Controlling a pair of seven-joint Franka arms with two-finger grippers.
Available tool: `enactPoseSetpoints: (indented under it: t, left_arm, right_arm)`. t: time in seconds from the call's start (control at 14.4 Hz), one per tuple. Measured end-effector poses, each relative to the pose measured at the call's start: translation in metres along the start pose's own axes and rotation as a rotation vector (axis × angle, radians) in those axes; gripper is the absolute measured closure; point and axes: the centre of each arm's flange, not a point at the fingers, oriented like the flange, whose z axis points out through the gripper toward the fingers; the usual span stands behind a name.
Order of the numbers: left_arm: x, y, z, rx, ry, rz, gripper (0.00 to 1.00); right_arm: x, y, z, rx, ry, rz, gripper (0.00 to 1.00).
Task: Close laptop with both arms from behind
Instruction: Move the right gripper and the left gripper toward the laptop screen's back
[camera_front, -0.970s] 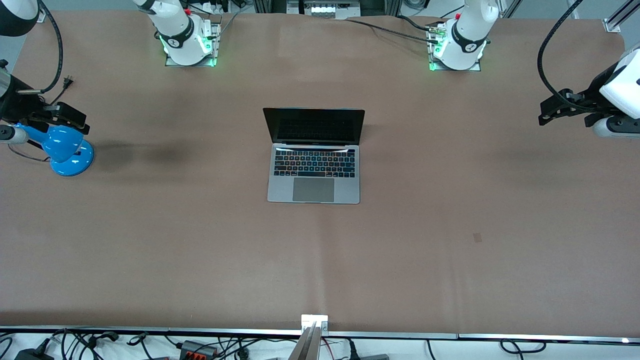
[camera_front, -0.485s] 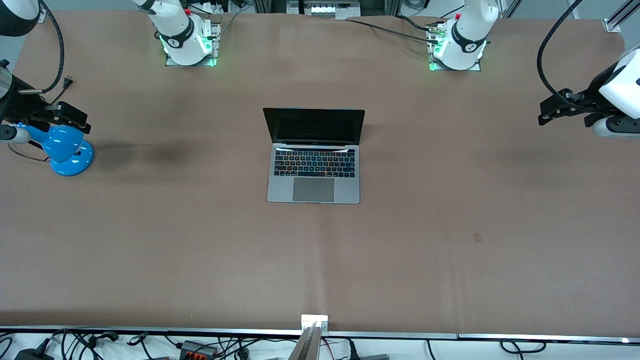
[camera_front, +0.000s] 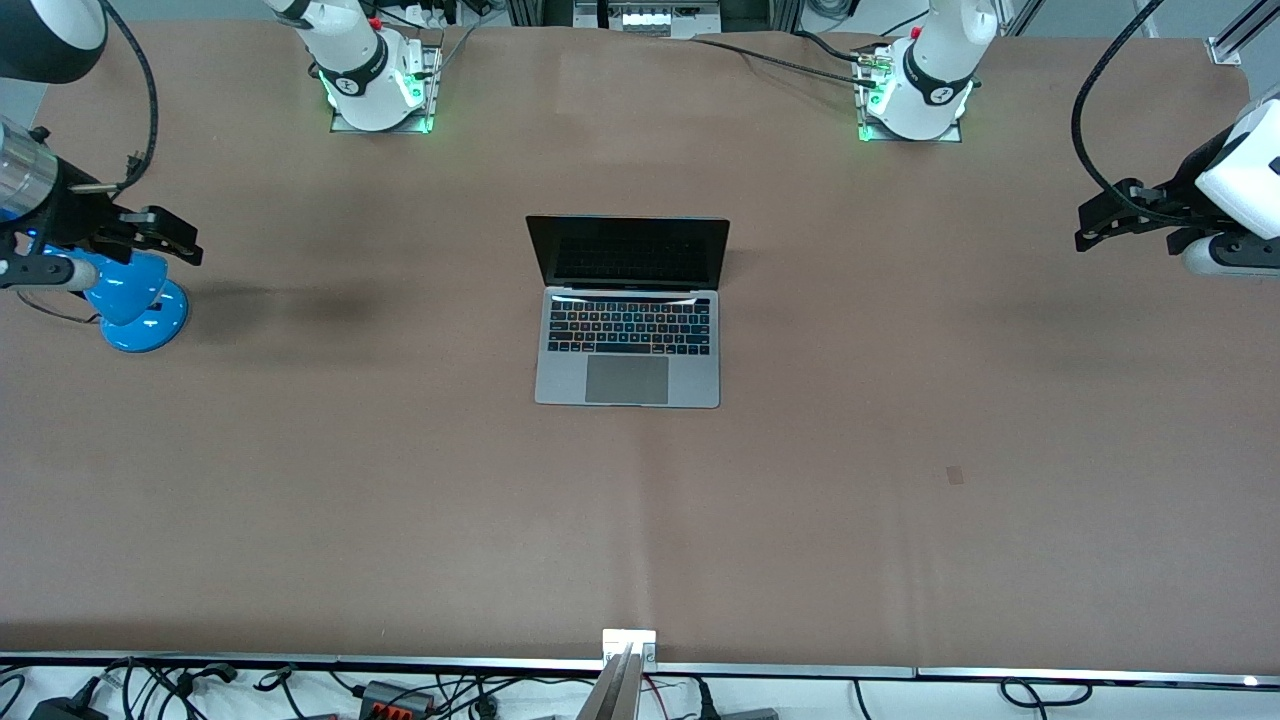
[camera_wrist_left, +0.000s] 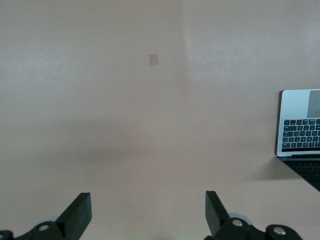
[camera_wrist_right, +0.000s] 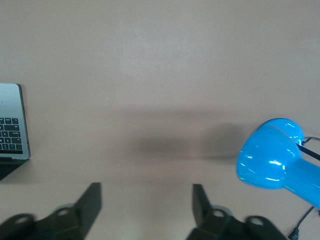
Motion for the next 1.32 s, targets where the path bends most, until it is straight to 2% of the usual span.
enactPoseSetpoints:
  t: [0.21, 0.35, 0.49, 0.55, 0.69, 0.76, 1.04, 1.18, 1.32]
  left_arm:
    - [0.001, 0.003, 0.012, 0.001, -0.055, 0.006, 0.0]
    - [0.004, 0.006, 0.02, 0.001, -0.075, 0.011, 0.0]
    - [0.008, 0.005, 0.027, 0.0, -0.089, 0.012, 0.0]
    - [0.011, 0.005, 0.032, 0.0, -0.098, 0.013, 0.0]
    - [0.016, 0.006, 0.042, 0.0, -0.117, 0.016, 0.0]
    - [0.018, 0.008, 0.045, 0.0, -0.121, 0.02, 0.07]
    - [0.018, 0.016, 0.047, -0.008, -0.131, 0.08, 0.48]
    - [0.014, 0.023, 0.05, -0.03, -0.164, 0.1, 0.67]
    - [0.01, 0.033, 0.052, -0.05, -0.192, 0.118, 0.88]
  right_arm:
    - [0.001, -0.009, 0.002, -0.001, -0.003, -0.015, 0.59]
    - [0.001, -0.013, 0.002, -0.002, -0.003, -0.023, 0.65]
    - [0.001, -0.014, 0.002, -0.002, -0.005, -0.025, 0.82]
    - [0.001, -0.014, 0.003, -0.002, -0.008, -0.025, 0.82]
    - [-0.001, -0.015, 0.007, -0.002, -0.03, -0.027, 0.99]
    - [-0.001, -0.018, 0.009, -0.001, -0.043, -0.031, 0.99]
    - [-0.001, -0.042, 0.022, -0.006, -0.097, -0.075, 0.99]
    - [-0.003, -0.059, 0.032, -0.003, -0.142, -0.103, 0.99]
    - [-0.007, -0.079, 0.042, 0.046, -0.191, -0.125, 0.99]
